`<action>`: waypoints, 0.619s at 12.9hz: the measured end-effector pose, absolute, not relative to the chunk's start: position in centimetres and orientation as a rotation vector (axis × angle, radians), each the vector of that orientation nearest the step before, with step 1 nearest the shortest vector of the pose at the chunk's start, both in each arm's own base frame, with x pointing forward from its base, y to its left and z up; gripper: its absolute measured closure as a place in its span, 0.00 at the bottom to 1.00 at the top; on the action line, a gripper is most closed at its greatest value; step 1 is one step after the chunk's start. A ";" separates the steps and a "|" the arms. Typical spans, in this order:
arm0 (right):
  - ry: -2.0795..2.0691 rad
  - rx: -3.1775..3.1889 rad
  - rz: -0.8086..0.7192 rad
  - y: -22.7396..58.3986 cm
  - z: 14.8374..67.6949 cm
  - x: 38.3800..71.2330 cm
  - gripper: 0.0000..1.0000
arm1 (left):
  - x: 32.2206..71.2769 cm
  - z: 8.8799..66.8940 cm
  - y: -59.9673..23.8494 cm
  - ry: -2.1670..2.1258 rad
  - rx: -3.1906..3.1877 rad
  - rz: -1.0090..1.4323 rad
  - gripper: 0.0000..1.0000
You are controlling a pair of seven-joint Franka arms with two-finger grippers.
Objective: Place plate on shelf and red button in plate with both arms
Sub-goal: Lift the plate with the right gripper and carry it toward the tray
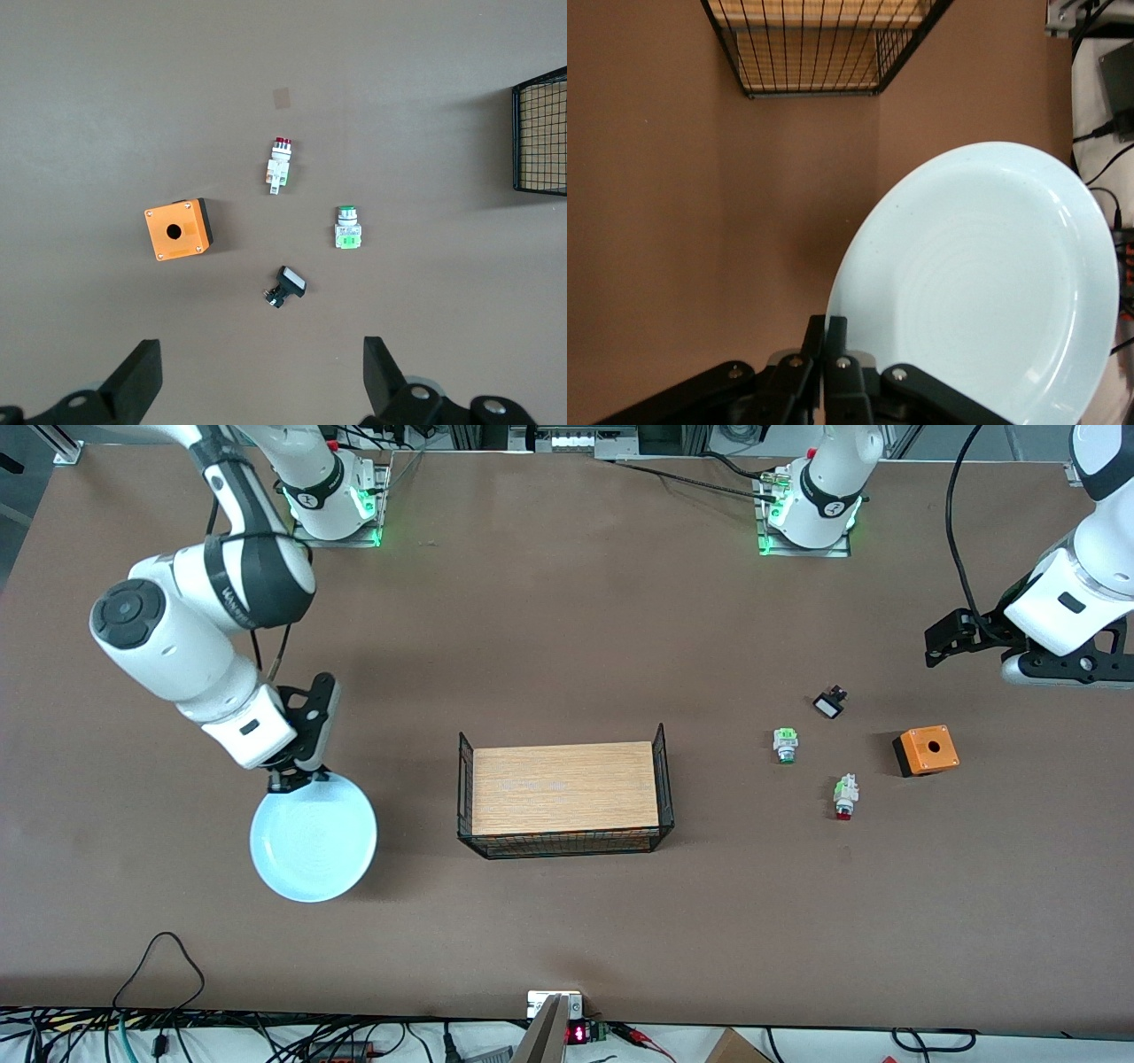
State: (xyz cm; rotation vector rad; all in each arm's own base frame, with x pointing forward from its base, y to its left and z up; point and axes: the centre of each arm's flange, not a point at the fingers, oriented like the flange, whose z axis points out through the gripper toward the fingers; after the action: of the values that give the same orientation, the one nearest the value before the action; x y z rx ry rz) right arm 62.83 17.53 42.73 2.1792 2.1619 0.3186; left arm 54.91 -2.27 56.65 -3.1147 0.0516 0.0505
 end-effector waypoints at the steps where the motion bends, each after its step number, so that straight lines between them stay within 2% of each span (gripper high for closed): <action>1: 2.186 2.160 0.329 18.9 44.0 62.6 0.97 | 54.9 56.7 -2.3 0.052 -3.115 0.051 0.00; 4: 2.219 2.145 0.345 23.2 46.5 61.5 0.97 | 54.9 56.7 -2.4 0.054 -3.115 0.051 0.00; 8: 2.265 2.120 0.373 32.2 47.4 57.6 0.97 | 54.9 56.7 -2.4 0.054 -3.115 0.051 0.00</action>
State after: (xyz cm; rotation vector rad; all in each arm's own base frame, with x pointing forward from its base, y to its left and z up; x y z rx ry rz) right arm 57.64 32.19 47.36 2.1200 2.2649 0.3729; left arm 54.90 -2.36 56.65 -3.1146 0.0541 0.0507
